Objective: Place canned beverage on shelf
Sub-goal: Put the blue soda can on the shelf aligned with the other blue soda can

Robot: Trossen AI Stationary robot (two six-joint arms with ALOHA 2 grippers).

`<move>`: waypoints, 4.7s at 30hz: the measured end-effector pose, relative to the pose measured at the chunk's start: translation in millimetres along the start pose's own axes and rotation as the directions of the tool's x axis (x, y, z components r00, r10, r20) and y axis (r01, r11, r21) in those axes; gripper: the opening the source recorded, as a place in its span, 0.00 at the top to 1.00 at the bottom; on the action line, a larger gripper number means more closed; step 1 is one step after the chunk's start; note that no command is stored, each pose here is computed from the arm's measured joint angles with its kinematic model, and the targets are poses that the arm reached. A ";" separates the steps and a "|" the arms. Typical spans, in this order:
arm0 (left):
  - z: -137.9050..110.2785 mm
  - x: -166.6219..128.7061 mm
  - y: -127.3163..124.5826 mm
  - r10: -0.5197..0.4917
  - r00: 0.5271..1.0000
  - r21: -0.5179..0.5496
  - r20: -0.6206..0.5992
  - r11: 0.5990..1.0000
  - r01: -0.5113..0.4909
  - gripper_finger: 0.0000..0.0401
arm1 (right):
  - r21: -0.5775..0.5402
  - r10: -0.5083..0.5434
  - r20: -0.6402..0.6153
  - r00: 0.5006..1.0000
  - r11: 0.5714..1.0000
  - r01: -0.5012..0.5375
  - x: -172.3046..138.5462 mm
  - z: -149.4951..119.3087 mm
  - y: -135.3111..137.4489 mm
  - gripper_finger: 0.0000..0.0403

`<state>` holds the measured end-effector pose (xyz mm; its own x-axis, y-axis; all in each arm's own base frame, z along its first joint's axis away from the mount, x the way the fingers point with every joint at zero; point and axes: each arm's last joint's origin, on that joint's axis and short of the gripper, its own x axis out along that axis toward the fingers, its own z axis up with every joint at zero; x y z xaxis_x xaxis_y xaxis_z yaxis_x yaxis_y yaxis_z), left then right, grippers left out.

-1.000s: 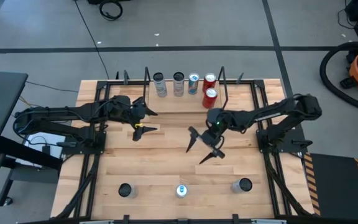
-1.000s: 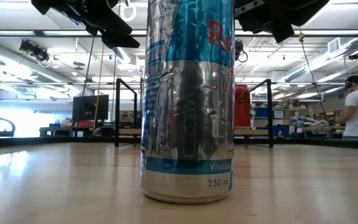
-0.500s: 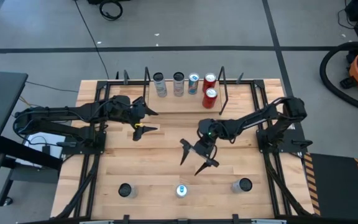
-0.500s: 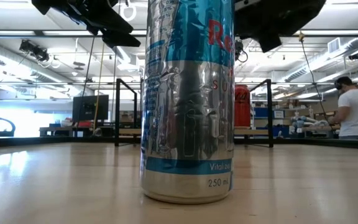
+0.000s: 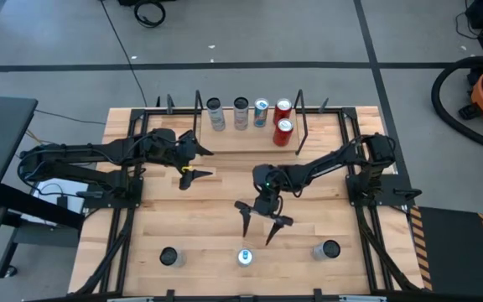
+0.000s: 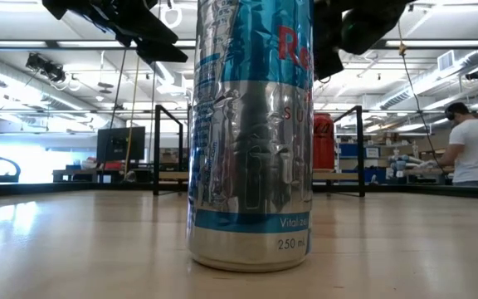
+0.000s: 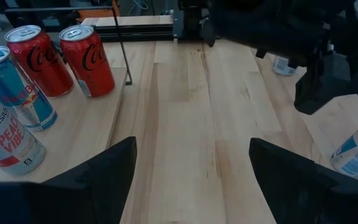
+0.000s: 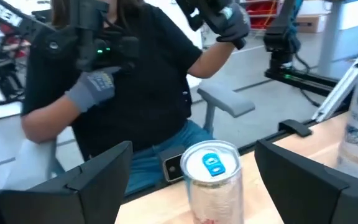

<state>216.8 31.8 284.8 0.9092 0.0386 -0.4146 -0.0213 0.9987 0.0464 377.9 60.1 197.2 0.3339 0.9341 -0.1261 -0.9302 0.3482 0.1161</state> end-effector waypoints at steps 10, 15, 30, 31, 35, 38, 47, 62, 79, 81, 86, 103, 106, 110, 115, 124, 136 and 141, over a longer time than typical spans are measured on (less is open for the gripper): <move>-0.5 0.0 0.0 0.000 1.000 -0.080 -0.005 0.997 0.000 0.22 | -0.034 0.057 0.008 0.998 0.998 -0.056 -0.1 1.4 1.9 0.14; -1.5 -0.1 -0.2 -0.001 1.000 -0.118 -0.016 0.993 -0.001 0.22 | -0.040 0.063 0.014 0.998 0.997 -0.063 -3.7 1.7 0.4 0.14; -1.2 0.0 0.4 0.015 1.000 -0.117 -0.013 0.993 -0.016 0.22 | -0.094 -0.099 0.015 0.995 0.991 0.100 10.2 7.1 2.1 0.14; -0.8 0.0 0.4 0.015 1.000 -0.116 -0.010 0.993 -0.016 0.22 | -0.094 -0.119 0.013 0.993 0.988 0.119 11.2 7.1 2.1 0.14; -0.7 -0.1 0.4 0.015 1.000 -0.118 -0.009 0.993 -0.016 0.22 | -0.083 -0.189 -0.006 0.982 0.979 0.188 16.7 6.0 3.3 0.14; -0.8 0.0 0.4 0.015 1.000 -0.127 -0.009 0.992 -0.016 0.22 | -0.065 -0.179 -0.010 0.984 0.982 0.178 23.0 6.1 7.1 0.14; -0.9 0.0 0.4 0.015 1.000 -0.141 -0.011 0.990 -0.016 0.22 | -0.084 -0.237 -0.050 0.970 0.969 0.233 47.5 4.6 21.2 0.14; -0.9 0.0 0.4 0.015 1.000 -0.142 -0.011 0.990 -0.016 0.22 | -0.074 -0.269 -0.085 0.959 0.962 0.264 57.5 1.9 27.9 0.14; -0.9 -0.1 0.4 0.015 1.000 -0.139 -0.010 0.990 -0.016 0.22 | -0.025 -0.300 -0.142 0.943 0.954 0.300 66.7 -22.4 21.9 0.14; -1.1 0.0 0.3 0.015 1.000 -0.139 -0.012 0.990 -0.016 0.22 | 0.021 -0.291 -0.148 0.945 0.955 0.297 68.7 -31.3 18.8 0.14; -1.2 -0.1 0.3 0.014 1.000 -0.138 -0.013 0.990 -0.016 0.22 | 0.046 -0.276 -0.106 0.955 0.958 0.282 66.7 -30.5 13.0 0.14; -1.4 0.0 0.3 0.014 1.000 -0.130 -0.015 0.991 -0.016 0.22 | 0.038 -0.265 -0.120 0.957 0.962 0.271 72.2 -31.7 17.3 0.14; -1.3 -0.1 0.3 0.014 1.000 -0.130 -0.015 0.991 -0.016 0.22 | 0.032 -0.270 -0.120 0.955 0.961 0.275 72.0 -31.6 17.1 0.14; -1.3 0.0 0.3 0.014 1.000 -0.130 -0.015 0.991 -0.016 0.22 | 0.031 -0.268 -0.120 0.956 0.961 0.273 72.2 -31.5 17.2 0.18; -1.3 0.0 0.3 0.014 1.000 -0.130 -0.015 0.991 -0.016 0.22 | 0.030 -0.263 -0.119 0.957 0.963 0.268 72.2 -31.5 17.3 0.32; -1.3 0.0 0.3 0.014 1.000 -0.131 -0.014 0.991 -0.016 0.22 | 0.035 -0.279 -0.116 0.953 0.958 0.285 67.1 -29.8 14.1 0.39; -1.5 0.0 0.3 0.014 1.000 -0.131 -0.016 0.991 -0.016 0.22 | -0.015 -0.460 -0.141 0.877 0.886 0.463 1.5 17.6 8.1 0.39; -1.7 0.0 0.2 0.014 1.000 -0.132 -0.019 0.991 -0.016 0.22 | -0.044 -0.547 -0.151 0.824 0.836 0.547 -34.0 42.0 14.6 0.39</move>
<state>216.1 32.1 283.2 0.9008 0.0529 -0.4311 -0.0904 0.9937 -0.0669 359.5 36.7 244.6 0.7607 0.5672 -0.3156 -0.6017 0.7986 -0.0149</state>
